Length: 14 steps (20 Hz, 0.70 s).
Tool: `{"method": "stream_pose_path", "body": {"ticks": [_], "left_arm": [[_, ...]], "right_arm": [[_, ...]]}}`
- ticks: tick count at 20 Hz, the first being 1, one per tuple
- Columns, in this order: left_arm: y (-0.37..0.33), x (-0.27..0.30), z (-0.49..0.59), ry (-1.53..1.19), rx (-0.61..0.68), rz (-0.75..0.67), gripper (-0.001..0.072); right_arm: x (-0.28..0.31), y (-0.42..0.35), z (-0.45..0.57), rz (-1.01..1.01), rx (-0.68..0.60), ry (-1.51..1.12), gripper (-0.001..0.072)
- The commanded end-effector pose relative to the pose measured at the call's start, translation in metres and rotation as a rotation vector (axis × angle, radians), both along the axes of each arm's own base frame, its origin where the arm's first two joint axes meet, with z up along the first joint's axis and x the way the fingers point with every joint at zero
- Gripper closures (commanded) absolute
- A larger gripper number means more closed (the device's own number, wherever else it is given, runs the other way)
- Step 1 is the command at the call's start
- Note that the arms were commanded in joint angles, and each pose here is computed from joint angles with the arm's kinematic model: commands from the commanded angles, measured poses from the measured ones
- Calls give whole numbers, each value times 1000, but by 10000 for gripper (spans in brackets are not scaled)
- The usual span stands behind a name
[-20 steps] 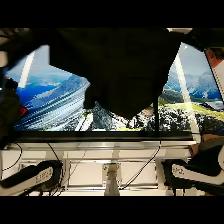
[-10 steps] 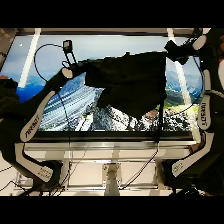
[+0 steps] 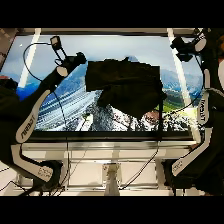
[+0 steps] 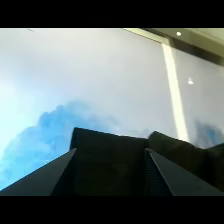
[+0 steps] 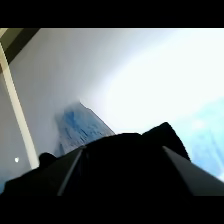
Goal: Fold the clothes and pants, and hang the long-sleeved shirts on hangers.
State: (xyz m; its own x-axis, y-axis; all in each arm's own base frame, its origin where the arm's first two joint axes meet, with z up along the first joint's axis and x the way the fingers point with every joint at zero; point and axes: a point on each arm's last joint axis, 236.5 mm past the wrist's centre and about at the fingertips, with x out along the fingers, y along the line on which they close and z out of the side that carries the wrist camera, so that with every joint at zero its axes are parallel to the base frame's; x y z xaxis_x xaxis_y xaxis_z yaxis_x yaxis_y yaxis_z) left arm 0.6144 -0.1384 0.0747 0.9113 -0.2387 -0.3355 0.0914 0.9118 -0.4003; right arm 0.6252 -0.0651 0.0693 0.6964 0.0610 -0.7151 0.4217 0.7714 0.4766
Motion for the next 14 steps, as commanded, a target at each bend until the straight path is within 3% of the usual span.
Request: {"method": "stream_pose_path", "body": {"ticks": [1,2,4,6,8,14], "left_arm": [[-13,-31,15,110,-27,-128,655],[-16,-42,17,135,2,-172,697],[-29,-69,14,189,105,-312,698],[-56,-123,-7,271,273,-613,699],[-82,-191,-31,403,338,-910,700],[-127,-279,-78,556,581,-1192,699]], "right_arm": [[-50,-12,-27,167,-82,219,663],[-64,-14,-34,211,-83,274,680],[-76,0,-34,368,-63,283,682],[-87,30,-29,527,56,242,682],[-103,55,-37,618,183,245,683],[-161,74,-62,696,218,313,682]]}}
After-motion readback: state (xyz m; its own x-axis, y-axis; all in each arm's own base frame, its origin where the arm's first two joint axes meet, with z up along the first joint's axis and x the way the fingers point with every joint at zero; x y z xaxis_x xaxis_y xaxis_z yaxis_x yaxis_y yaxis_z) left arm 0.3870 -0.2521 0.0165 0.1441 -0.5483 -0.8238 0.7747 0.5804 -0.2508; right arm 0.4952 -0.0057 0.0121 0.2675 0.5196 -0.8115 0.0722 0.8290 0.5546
